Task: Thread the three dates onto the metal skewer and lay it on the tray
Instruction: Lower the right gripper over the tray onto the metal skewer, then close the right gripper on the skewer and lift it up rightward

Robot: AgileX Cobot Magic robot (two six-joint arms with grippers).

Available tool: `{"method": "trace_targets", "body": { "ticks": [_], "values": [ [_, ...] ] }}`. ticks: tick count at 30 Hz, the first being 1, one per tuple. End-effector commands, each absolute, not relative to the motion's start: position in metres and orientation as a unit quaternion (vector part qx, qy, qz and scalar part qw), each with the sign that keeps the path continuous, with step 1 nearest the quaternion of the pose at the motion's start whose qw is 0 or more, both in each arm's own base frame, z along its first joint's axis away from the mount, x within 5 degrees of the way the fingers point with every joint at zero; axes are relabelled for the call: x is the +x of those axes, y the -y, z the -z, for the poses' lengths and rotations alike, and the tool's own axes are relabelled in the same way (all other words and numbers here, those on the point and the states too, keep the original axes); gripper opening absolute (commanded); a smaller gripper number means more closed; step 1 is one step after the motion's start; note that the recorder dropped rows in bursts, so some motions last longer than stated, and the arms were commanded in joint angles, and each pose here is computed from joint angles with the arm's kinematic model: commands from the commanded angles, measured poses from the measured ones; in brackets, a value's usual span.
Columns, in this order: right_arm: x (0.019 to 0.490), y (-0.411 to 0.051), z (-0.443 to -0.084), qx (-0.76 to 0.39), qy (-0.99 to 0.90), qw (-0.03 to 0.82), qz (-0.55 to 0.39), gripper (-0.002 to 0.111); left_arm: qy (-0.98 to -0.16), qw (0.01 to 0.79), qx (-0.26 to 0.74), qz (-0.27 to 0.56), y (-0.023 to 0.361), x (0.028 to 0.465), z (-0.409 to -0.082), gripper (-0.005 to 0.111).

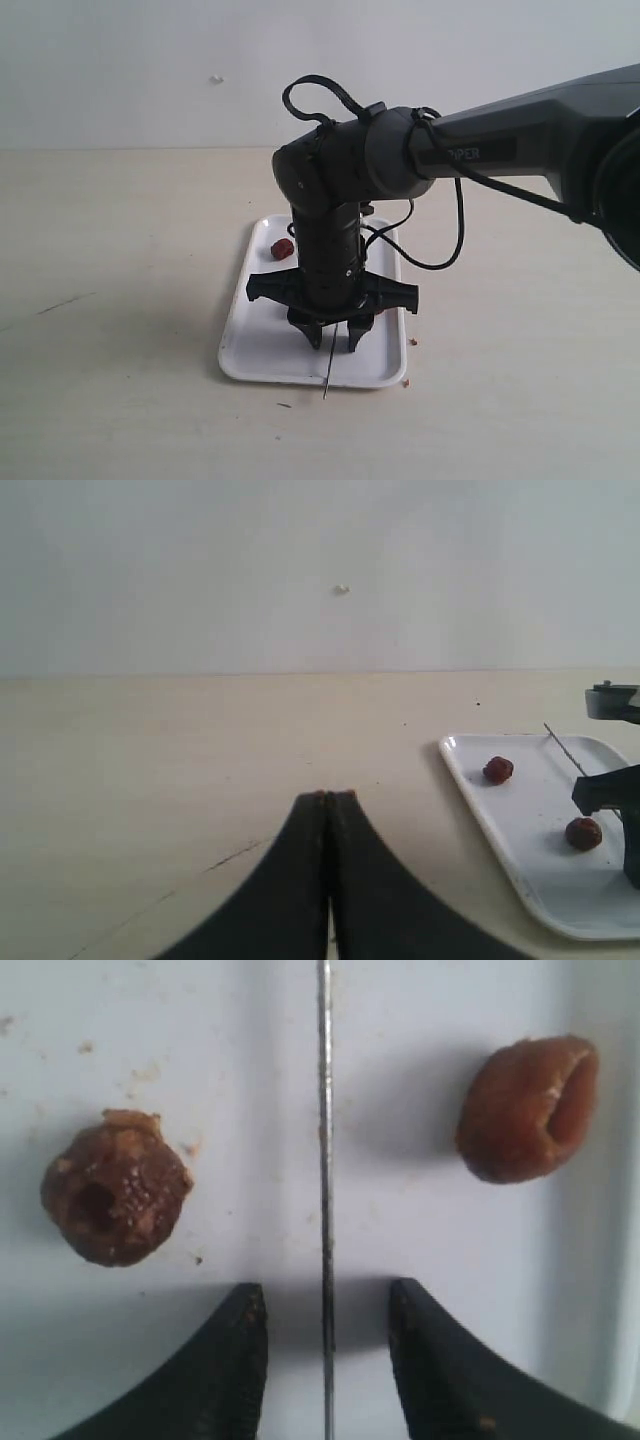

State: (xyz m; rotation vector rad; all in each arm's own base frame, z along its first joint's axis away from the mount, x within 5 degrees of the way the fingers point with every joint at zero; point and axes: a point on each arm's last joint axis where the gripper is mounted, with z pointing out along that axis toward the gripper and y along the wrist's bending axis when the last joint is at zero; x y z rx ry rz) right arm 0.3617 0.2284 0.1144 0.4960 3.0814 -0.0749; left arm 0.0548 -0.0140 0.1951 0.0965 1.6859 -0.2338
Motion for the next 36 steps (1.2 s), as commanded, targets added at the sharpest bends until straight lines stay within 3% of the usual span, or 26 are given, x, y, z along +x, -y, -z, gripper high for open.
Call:
{"method": "trace_targets", "body": {
  "ticks": [1, 9, 18, 24, 30, 36],
  "values": [
    [0.363, -0.227, -0.109, 0.143, -0.989, 0.017, 0.036, 0.040, -0.741, 0.662, 0.042, 0.102, 0.014, 0.054, -0.196, 0.000],
    [0.365, -0.227, -0.109, 0.144, -0.989, 0.026, 0.031, 0.034, -0.741, 0.662, 0.042, 0.102, 0.014, 0.054, -0.196, 0.000],
    [0.366, -0.226, -0.109, 0.155, -0.987, 0.032, 0.035, 0.000, -0.741, 0.662, 0.042, 0.102, 0.014, 0.054, -0.196, 0.000],
    [0.368, -0.224, -0.118, 0.146, -0.987, 0.048, 0.039, 0.000, -0.741, 0.662, 0.042, 0.102, 0.014, 0.054, -0.196, 0.000],
    [0.367, -0.221, -0.162, 0.129, -0.987, 0.091, 0.021, 0.000, -0.741, 0.662, 0.042, 0.102, 0.014, 0.054, -0.196, 0.000],
    [0.354, -0.218, -0.215, 0.034, -0.993, 0.113, -0.011, 0.000, -0.741, 0.662, 0.042, 0.102, 0.014, 0.054, -0.196, 0.000]
  ]
}}
